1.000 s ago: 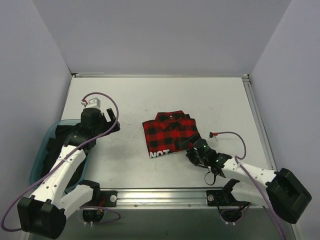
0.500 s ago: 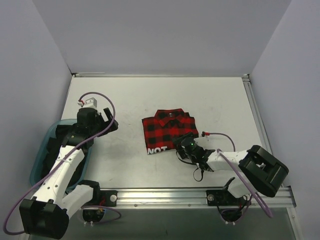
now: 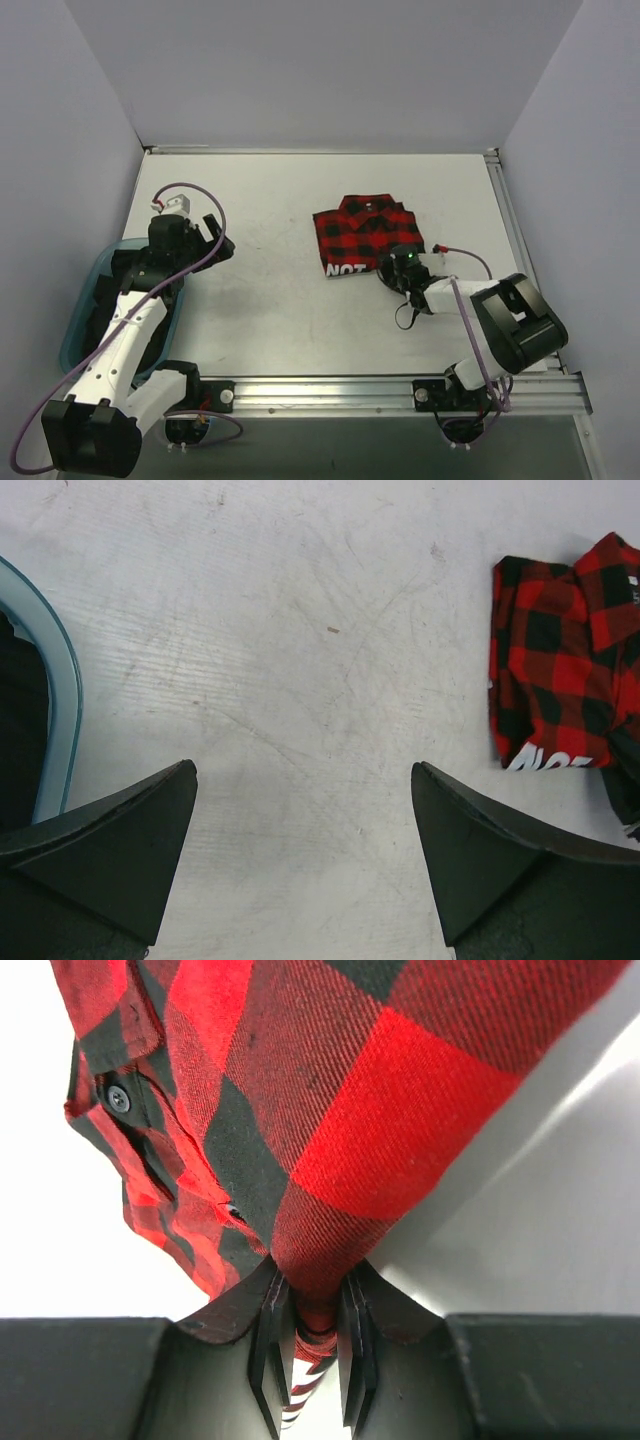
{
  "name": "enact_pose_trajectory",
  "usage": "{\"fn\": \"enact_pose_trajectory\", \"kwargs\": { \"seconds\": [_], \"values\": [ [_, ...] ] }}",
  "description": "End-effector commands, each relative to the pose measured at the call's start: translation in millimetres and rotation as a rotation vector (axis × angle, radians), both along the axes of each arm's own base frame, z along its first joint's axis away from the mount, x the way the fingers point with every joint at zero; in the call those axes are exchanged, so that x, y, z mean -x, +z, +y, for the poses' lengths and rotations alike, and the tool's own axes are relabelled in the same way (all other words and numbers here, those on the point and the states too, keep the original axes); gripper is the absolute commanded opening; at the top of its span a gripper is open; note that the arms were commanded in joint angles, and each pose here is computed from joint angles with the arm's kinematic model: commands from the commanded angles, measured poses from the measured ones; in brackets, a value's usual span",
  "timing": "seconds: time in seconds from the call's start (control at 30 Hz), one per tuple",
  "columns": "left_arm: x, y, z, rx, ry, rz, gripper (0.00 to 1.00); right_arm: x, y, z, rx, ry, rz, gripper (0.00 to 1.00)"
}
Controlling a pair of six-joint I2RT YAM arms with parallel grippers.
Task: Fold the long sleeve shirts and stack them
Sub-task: Neatly place the folded shirt to the corner
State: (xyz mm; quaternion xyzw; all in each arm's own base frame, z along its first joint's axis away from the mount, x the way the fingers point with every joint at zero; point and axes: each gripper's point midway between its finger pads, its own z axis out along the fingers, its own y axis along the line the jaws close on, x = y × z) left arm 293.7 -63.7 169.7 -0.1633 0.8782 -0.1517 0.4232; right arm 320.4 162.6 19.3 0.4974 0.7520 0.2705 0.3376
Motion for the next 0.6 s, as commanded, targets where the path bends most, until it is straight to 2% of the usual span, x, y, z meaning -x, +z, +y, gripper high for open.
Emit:
{"fn": "enact_pose_trajectory", "kwargs": {
  "seconds": [0.0,0.07,0.1,0.13,0.17,0.2,0.23,0.27,0.4,0.57],
  "values": [
    [-5.9,10.4,-0.6,0.012,-0.010,-0.055,0.98,-34.2,7.4,-45.0,0.071,-0.065,-0.014,0.03],
    [-6.1,9.7,1.3,0.012,-0.004,-0.053,0.97,-61.6,19.0,-82.2,0.123,-0.096,-0.029,0.03],
    [-6.6,10.7,1.5,0.013,-0.004,-0.056,0.97,-67.2,13.6,-87.7,0.120,-0.065,0.002,0.02],
    [-6.6,9.2,1.4,0.014,-0.005,-0.050,0.97,-87.0,28.3,-94.8,0.123,-0.058,-0.020,0.02],
    [-7.1,9.0,2.0,0.015,-0.003,-0.048,0.97,-96.7,20.0,-123.7,0.166,-0.058,0.010,0.00],
    [-7.2,8.2,1.7,0.015,-0.004,-0.047,0.97,-104.0,21.8,-127.1,0.147,-0.022,0.019,0.00],
    [-7.2,7.5,2.5,0.015,-0.003,-0.044,0.98,-125.7,39.3,-140.0,0.149,-0.021,-0.003,0.00],
    [-7.1,7.4,2.5,0.013,-0.004,-0.044,0.97,-132.2,25.8,-149.0,0.177,0.023,0.027,0.00],
    [-8.2,4.1,5.8,0.011,0.006,-0.032,0.97,-172.2,29.3,-202.2,0.149,0.040,0.028,0.00],
    [-9.6,-1.6,8.9,0.005,0.014,-0.011,0.98,-204.6,16.6,-234.0,0.127,0.056,0.054,0.00]
  ]
}}
